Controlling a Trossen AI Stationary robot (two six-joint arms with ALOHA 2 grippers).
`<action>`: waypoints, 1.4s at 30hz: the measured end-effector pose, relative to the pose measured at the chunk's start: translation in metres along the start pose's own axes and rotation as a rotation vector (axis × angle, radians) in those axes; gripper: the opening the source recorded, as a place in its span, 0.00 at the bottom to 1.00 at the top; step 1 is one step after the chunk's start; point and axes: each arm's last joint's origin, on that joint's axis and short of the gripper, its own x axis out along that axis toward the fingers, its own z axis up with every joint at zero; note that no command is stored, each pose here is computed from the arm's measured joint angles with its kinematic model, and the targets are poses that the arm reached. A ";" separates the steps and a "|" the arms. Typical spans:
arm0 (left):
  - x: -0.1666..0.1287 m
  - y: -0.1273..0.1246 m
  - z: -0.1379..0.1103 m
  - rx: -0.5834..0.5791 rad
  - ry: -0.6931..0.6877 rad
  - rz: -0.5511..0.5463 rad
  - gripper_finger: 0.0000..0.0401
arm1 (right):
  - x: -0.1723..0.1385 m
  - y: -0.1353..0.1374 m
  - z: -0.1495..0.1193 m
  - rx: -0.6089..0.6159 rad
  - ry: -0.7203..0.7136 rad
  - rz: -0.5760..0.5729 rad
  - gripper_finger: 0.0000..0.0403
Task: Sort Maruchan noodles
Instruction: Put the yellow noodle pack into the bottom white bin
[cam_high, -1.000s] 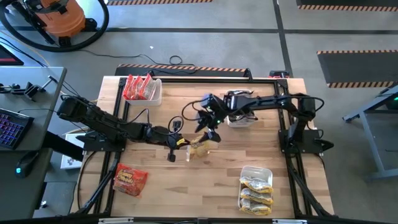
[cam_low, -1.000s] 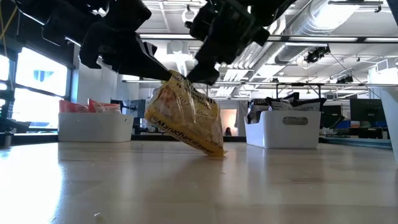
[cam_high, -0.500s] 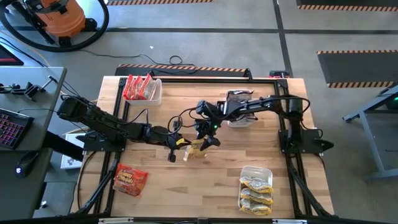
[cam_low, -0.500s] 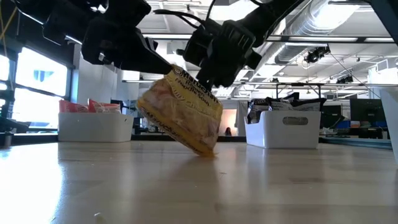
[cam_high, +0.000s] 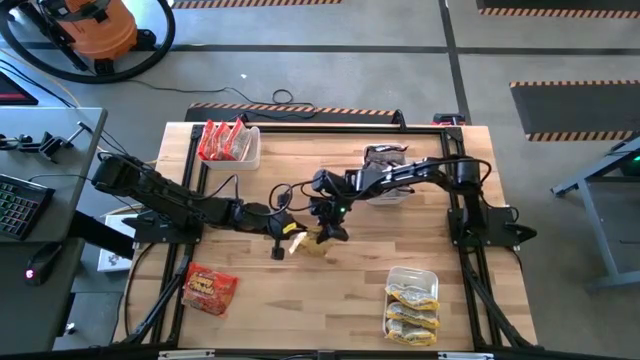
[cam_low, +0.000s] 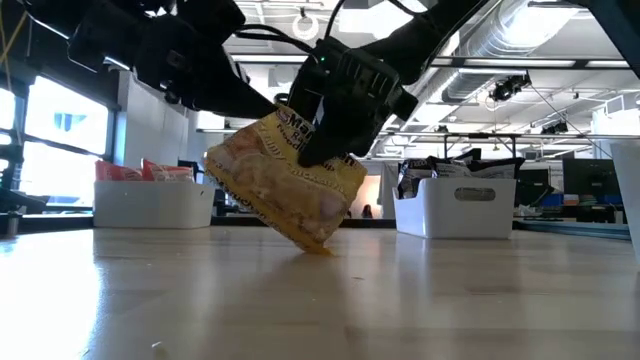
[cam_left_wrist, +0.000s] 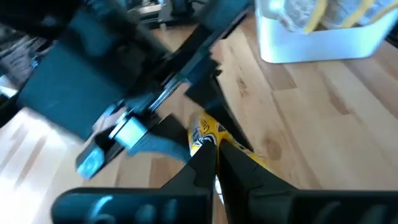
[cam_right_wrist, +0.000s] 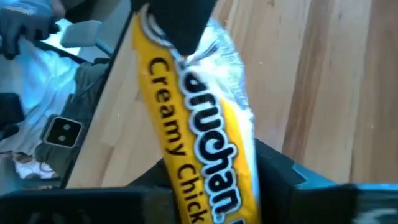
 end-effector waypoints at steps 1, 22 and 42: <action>-0.001 -0.001 -0.001 -0.008 0.001 0.008 0.01 | -0.001 0.001 -0.001 0.008 0.009 -0.012 0.26; -0.042 0.019 -0.049 -0.186 -0.437 0.042 0.05 | -0.087 0.175 -0.022 0.242 0.227 -0.547 0.21; -0.036 0.034 -0.034 -0.134 -0.494 0.051 0.04 | -0.047 0.309 -0.117 0.486 0.374 -0.843 0.21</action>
